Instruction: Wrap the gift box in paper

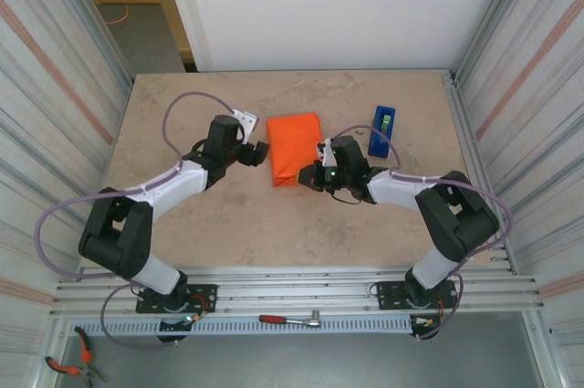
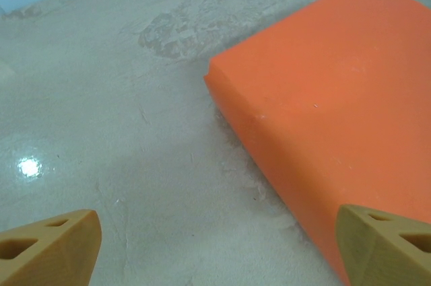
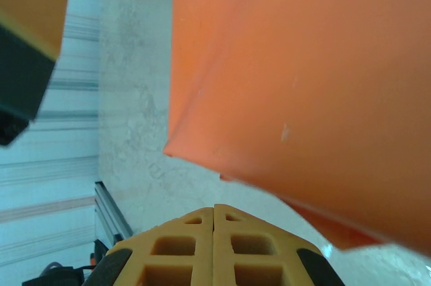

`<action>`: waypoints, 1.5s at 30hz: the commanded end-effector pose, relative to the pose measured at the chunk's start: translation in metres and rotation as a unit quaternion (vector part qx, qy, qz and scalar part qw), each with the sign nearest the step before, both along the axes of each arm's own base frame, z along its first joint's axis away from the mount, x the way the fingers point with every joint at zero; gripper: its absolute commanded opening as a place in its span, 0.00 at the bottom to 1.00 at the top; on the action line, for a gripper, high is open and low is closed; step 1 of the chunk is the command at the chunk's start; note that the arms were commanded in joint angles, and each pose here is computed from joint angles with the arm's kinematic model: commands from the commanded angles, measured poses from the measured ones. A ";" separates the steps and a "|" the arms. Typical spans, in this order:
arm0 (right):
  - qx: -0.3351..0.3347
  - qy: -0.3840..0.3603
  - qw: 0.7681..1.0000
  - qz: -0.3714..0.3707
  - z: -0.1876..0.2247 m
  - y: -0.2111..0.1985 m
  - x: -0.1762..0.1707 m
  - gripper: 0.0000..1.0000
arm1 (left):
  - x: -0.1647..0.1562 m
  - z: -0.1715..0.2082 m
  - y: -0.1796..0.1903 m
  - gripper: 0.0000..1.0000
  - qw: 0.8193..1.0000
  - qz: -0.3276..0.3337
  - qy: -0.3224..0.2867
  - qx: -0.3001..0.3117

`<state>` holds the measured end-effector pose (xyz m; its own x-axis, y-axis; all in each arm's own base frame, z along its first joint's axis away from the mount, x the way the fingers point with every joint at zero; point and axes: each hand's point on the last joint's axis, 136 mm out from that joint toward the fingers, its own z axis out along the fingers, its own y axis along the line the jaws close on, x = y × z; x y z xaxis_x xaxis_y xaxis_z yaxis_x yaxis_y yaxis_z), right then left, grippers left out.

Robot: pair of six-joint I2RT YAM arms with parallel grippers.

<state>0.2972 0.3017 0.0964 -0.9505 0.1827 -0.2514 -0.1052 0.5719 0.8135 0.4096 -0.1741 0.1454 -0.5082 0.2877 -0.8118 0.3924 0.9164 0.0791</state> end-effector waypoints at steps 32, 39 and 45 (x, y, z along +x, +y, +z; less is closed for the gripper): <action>-0.049 -0.011 0.995 -0.083 -0.008 -0.092 -0.007 0.22 | 0.092 -0.063 -0.058 0.88 0.889 0.060 0.319 -0.322; -0.063 -0.014 0.993 -0.096 -0.004 -0.104 -0.002 0.54 | 0.094 -0.071 -0.063 0.78 0.887 0.069 0.329 -0.317; -0.085 -0.007 0.990 -0.115 -0.008 -0.118 -0.006 0.65 | 0.096 -0.071 -0.069 0.61 0.885 0.065 0.330 -0.321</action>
<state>0.2932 0.1935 0.0861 -0.8937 0.3442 -0.2878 0.0283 0.6834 0.7295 0.5025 -0.2340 0.0656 -0.9287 -0.2292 -0.2915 0.0285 0.7398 -0.6722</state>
